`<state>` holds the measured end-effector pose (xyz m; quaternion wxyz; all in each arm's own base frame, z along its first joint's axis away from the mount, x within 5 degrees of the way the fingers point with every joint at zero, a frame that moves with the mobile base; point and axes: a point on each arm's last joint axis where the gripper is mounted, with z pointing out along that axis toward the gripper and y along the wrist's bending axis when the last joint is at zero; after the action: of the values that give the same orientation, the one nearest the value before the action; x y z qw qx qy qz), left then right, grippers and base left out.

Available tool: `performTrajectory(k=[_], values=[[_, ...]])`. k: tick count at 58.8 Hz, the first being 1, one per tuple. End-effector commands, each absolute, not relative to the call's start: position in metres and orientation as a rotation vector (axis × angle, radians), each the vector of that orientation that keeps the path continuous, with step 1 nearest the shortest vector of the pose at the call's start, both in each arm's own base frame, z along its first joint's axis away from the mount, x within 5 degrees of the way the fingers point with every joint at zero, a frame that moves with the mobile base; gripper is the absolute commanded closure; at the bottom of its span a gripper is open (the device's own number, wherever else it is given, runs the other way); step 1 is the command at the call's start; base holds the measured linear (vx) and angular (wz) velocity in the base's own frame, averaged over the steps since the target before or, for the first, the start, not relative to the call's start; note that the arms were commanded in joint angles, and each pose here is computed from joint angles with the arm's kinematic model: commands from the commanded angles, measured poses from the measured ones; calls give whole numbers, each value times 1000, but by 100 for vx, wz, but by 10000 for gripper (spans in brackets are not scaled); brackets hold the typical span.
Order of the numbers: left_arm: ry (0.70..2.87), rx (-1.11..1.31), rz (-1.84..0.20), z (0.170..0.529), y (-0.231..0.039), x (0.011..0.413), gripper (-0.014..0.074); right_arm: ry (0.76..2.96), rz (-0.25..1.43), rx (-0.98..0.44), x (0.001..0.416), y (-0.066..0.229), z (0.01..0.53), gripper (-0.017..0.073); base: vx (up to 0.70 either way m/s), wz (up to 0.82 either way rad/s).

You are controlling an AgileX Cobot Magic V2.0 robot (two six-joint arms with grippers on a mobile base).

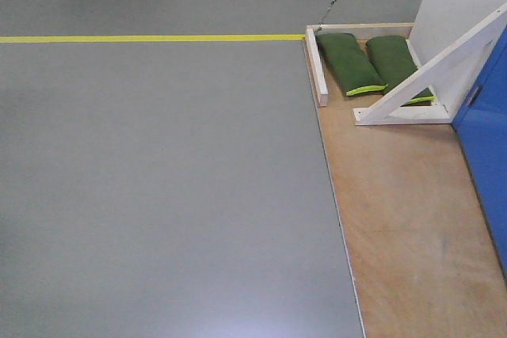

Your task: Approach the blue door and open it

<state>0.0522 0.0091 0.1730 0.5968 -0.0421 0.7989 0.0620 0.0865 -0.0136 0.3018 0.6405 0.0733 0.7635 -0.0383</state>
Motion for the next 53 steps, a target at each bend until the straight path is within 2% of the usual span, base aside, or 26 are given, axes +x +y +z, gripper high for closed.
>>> performTrajectory(k=[1, 15, 32, 42, 53], values=[[1736, -95, 138, 189, 9, 52, 521, 1636, -92, 147, 100, -15, 334, 551, 0, 0], [1736, -95, 138, 189, 9, 52, 521, 1673, -125, 188, 119, -23, 347, 551, 0, 0], [1736, -95, 138, 189, 9, 52, 521, 1657, -341, 471, 126, -68, 359, 551, 0, 0], [1736, -95, 138, 189, 9, 52, 521, 1449, -368, 712, 128, -107, 387, 551, 0, 0], [1736, -95, 138, 189, 9, 52, 521, 1069, -384, 996, 110, -162, 422, 551, 0, 0]])
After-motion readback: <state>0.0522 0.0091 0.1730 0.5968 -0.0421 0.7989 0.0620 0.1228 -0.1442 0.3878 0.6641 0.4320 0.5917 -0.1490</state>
